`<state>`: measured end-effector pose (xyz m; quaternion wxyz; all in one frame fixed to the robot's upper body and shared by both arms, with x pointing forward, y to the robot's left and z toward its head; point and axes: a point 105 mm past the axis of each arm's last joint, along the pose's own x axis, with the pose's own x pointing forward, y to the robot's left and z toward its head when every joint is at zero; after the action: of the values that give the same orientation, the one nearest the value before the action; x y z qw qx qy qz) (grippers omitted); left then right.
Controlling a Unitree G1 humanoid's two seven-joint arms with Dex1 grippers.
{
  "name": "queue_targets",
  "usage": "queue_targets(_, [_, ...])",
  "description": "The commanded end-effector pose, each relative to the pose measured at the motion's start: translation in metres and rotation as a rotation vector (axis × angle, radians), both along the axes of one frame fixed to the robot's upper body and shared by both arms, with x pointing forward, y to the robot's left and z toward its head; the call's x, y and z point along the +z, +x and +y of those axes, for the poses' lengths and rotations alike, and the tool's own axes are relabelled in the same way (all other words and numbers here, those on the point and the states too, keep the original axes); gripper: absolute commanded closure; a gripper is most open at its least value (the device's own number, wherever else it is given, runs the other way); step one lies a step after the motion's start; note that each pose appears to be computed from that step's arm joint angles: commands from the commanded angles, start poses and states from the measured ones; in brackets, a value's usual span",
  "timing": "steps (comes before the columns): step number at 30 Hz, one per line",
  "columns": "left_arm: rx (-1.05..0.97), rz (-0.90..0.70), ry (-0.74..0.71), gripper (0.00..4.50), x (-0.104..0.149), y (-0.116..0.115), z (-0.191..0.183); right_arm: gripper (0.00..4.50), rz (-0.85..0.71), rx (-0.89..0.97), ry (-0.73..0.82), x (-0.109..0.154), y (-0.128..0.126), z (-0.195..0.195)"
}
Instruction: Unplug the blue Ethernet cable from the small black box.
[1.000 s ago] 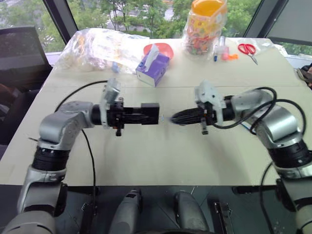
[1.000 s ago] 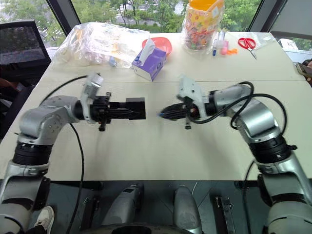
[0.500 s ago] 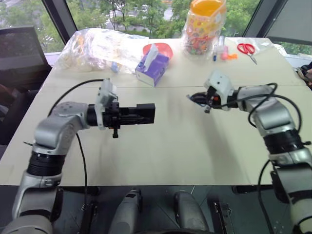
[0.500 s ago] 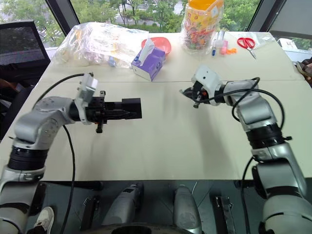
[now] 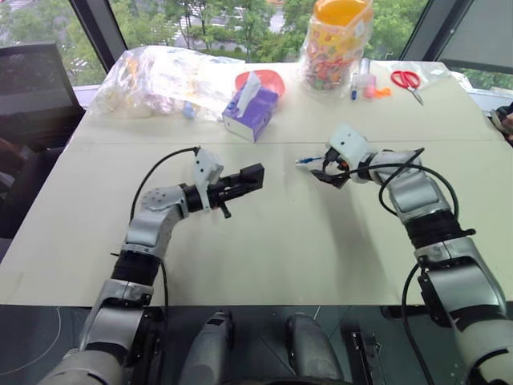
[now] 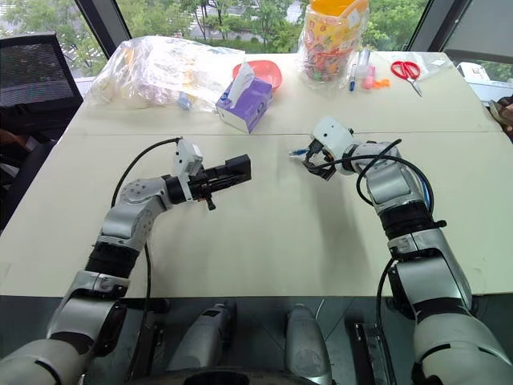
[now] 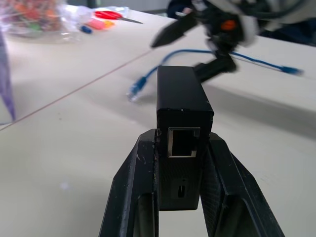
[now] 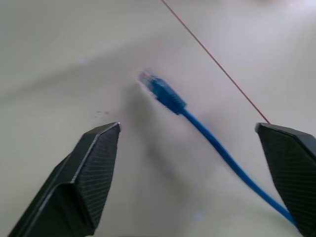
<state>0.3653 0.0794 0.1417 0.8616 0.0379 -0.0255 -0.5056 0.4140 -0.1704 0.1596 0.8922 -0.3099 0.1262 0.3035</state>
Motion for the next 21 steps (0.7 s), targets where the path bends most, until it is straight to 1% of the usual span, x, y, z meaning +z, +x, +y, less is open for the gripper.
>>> queue_targets(1, [0.034, -0.062, -0.029, 4.00, 0.012, 0.008, -0.001, 0.13, -0.034, 0.100, 0.147, 0.038, -0.023, 0.008])
queue_targets(3, [0.044, -0.050, -0.048, 4.00, 0.010, 0.011, -0.005, 0.13, -0.018, 0.121, 0.183, 0.041, -0.035, 0.008])
queue_targets(6, [0.065, -0.024, -0.073, 4.00, 0.005, 0.018, -0.009, 0.13, 0.002, 0.106, 0.197, 0.038, -0.047, 0.006])
queue_targets(9, [0.079, 0.001, -0.053, 4.00, -0.007, 0.021, -0.010, 0.13, 0.013, 0.093, 0.205, 0.035, -0.055, 0.006])
queue_targets(15, [0.064, 0.062, 0.025, 4.00, -0.039, 0.016, 0.000, 0.13, 0.029, 0.056, 0.221, 0.032, -0.067, 0.002])
queue_targets(17, [0.060, 0.085, 0.037, 2.97, -0.045, 0.014, 0.005, 0.00, 0.034, 0.051, 0.225, 0.030, -0.070, 0.002])
queue_targets(18, [0.057, 0.091, 0.040, 2.76, -0.046, 0.013, 0.007, 0.00, 0.037, 0.050, 0.226, 0.030, -0.072, 0.002])
queue_targets(21, [0.057, 0.100, 0.042, 1.67, -0.046, 0.010, 0.014, 0.00, 0.054, 0.050, 0.228, 0.027, -0.076, 0.002])
